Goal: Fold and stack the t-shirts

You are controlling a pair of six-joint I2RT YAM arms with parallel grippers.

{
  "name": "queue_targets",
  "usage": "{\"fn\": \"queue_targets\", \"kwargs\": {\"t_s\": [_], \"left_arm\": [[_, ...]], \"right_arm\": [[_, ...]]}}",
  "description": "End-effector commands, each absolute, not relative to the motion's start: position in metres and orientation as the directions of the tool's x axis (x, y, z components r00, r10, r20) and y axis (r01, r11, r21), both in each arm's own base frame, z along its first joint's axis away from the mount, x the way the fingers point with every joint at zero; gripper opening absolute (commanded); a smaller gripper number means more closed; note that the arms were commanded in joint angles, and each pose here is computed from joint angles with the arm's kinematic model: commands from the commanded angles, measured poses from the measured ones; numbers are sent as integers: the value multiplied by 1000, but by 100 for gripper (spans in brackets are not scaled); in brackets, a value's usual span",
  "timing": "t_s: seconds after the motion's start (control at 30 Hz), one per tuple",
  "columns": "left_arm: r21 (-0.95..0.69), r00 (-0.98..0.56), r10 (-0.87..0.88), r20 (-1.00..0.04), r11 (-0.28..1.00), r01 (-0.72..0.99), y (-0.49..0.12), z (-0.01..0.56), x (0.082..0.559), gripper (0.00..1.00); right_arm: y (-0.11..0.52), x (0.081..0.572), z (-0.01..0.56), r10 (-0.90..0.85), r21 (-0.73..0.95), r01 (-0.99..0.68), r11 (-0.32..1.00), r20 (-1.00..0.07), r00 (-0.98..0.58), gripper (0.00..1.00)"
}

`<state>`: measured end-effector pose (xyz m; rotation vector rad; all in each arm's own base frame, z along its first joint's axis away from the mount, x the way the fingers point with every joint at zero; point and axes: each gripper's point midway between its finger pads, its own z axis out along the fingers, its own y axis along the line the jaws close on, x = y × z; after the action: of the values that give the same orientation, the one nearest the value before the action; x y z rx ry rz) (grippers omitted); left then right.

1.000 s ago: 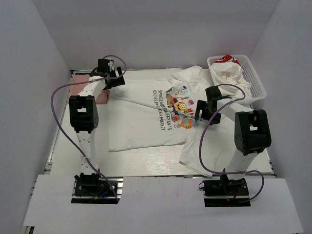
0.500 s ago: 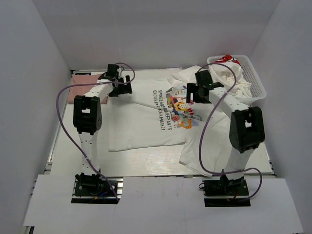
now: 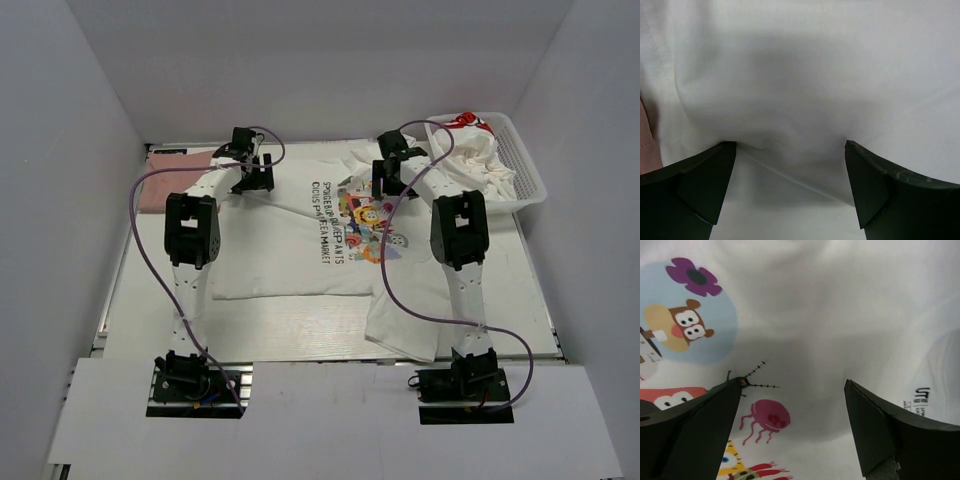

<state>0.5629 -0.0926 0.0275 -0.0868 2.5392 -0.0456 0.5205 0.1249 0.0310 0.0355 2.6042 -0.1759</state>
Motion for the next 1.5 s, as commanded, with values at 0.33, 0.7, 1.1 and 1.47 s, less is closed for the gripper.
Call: {"fn": "queue_targets", "kwargs": {"t_s": [0.33,0.7,1.1,1.47], "left_arm": [[-97,-787,-62,-614,995,-3,-92,10,616,100],[-195,-684,-85,-724,977,85,-109,128,609,100],[-290,-677,-451,-581,893,-345,-60,157,391,100],[-170,-609,-736,-296,668,-725,-1,30,285,100]], "right_arm": [[126,589,16,-9,-91,57,994,-601,-799,90],[172,585,156,-215,-51,-279,959,-773,-597,90],[189,374,164,-321,-103,-361,927,-715,-620,90],[167,198,99,-381,-45,-418,907,-507,-773,90]]}}
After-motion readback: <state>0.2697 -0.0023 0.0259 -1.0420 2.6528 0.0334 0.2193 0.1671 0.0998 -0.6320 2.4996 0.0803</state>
